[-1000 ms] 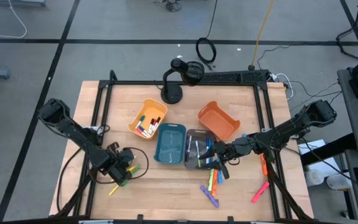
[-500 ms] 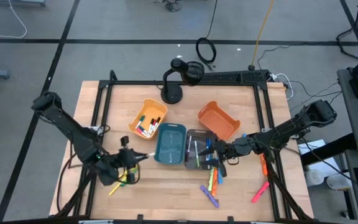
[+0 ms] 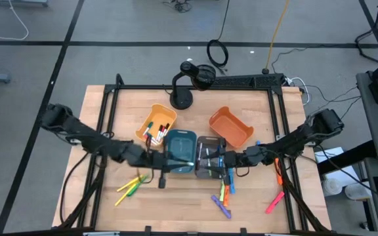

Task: Pick & Place Markers
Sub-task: Put the light green marker into the black bin

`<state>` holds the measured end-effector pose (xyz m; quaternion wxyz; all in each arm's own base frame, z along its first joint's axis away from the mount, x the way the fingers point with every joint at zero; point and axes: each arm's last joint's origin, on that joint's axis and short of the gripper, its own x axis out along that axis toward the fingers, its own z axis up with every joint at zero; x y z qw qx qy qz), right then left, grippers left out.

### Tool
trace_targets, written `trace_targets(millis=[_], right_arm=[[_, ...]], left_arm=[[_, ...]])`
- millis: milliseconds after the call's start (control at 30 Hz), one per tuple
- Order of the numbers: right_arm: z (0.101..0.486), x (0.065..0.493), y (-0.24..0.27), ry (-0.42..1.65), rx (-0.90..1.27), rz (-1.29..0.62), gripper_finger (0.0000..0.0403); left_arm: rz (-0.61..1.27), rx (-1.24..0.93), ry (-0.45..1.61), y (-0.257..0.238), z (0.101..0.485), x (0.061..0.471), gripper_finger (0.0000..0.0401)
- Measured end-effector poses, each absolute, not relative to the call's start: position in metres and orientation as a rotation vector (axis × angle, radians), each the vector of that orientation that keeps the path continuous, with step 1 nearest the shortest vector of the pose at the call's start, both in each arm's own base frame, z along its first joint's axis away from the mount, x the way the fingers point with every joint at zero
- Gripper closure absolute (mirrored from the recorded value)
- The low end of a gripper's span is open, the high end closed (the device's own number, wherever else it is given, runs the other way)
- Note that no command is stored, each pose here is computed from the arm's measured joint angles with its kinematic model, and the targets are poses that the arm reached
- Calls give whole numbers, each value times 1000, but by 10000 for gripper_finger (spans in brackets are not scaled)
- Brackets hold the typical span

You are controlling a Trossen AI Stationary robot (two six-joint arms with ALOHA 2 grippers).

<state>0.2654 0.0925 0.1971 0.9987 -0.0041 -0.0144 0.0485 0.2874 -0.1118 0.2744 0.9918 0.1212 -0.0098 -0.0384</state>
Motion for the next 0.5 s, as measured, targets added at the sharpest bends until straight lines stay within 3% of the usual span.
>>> trace_targets(millis=[167, 500], right_arm=[[199, 266, 93, -49, -10, 97, 248], [202, 265, 92, -87, -15, 95, 248]], left_arm=[[-211, 178, -155, -88, 266, 313, 379], [-283, 89, -151, -69, 242, 350, 401]])
